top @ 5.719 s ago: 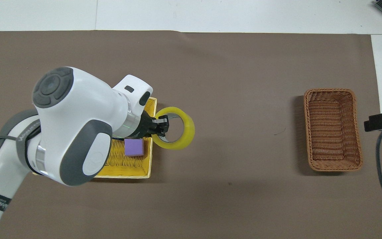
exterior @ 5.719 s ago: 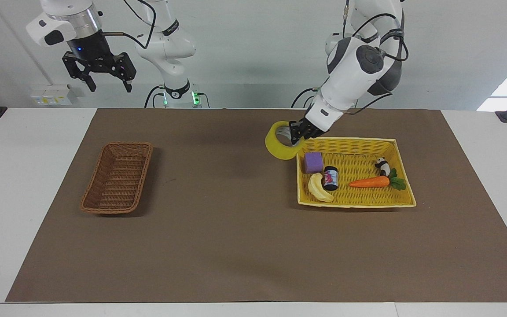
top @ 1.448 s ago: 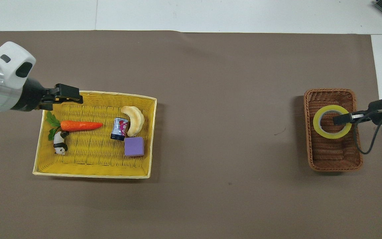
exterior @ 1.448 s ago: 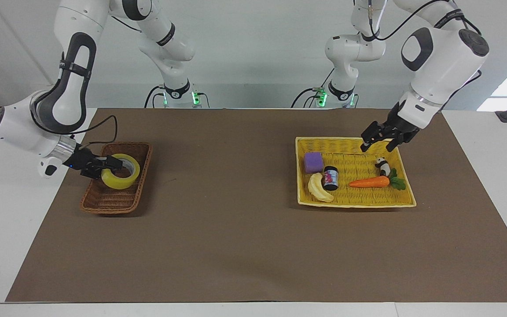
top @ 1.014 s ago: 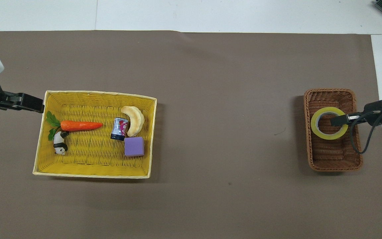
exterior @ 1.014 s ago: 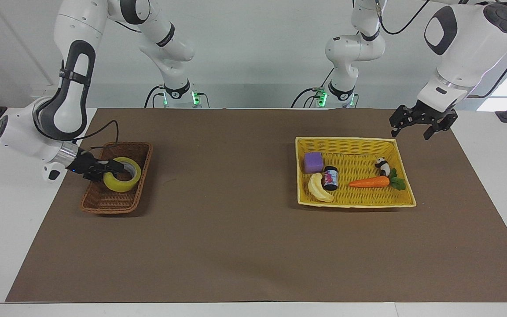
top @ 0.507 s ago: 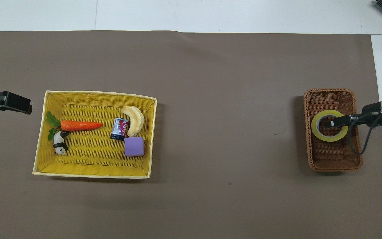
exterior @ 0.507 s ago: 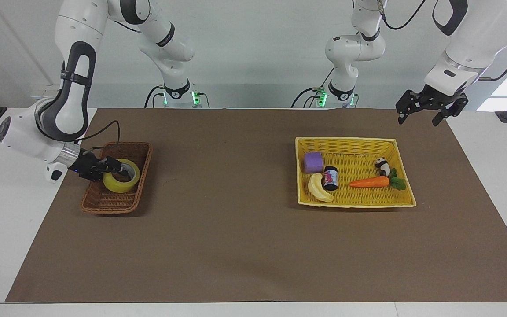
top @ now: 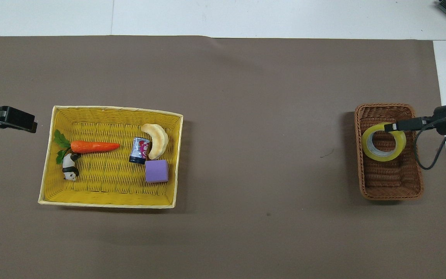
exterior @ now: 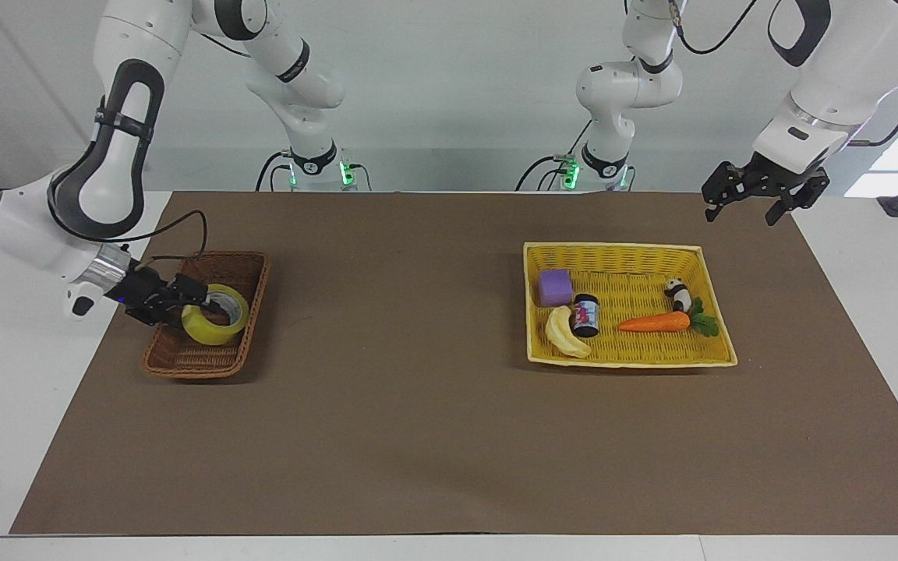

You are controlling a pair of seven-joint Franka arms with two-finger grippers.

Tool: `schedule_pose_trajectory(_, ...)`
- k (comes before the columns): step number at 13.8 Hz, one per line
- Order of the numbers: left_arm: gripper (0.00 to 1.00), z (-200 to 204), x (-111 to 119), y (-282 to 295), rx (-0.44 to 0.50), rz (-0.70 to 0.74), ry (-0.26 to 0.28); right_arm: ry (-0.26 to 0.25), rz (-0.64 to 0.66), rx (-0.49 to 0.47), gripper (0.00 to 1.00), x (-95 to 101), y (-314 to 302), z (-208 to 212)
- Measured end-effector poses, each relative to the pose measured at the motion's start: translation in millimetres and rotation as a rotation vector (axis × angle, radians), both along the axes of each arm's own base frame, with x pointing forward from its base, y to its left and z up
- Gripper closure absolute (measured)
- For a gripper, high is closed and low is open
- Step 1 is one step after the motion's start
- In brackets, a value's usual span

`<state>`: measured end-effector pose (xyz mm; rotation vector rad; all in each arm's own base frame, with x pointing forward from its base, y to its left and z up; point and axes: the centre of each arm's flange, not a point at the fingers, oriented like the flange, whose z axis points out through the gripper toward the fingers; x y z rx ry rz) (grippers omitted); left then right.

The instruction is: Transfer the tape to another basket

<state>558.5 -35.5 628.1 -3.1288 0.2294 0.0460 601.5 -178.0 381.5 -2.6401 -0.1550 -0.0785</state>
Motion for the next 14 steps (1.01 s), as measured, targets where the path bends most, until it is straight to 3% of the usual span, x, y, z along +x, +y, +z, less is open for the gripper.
schedule_pose_trajectory(4,0.00,-0.3,0.2,1.5,0.000,0.003,0.000,-0.068,0.047,-0.194,0.00,32.4,49.0,67.8)
schedule_pose_trajectory(8,0.00,-0.3,0.5,5.7,-0.001,0.010,0.001,-0.102,0.095,-0.307,0.00,40.1,84.4,104.2)
schedule_pose_trajectory(10,0.00,-0.3,0.5,5.9,-0.001,0.011,0.001,-0.094,0.019,-0.368,0.00,32.4,103.9,138.2)
schedule_pose_trajectory(14,0.00,-0.3,0.5,5.9,-0.001,0.011,0.001,-0.001,-0.134,-0.409,0.00,-8.8,142.5,204.0)
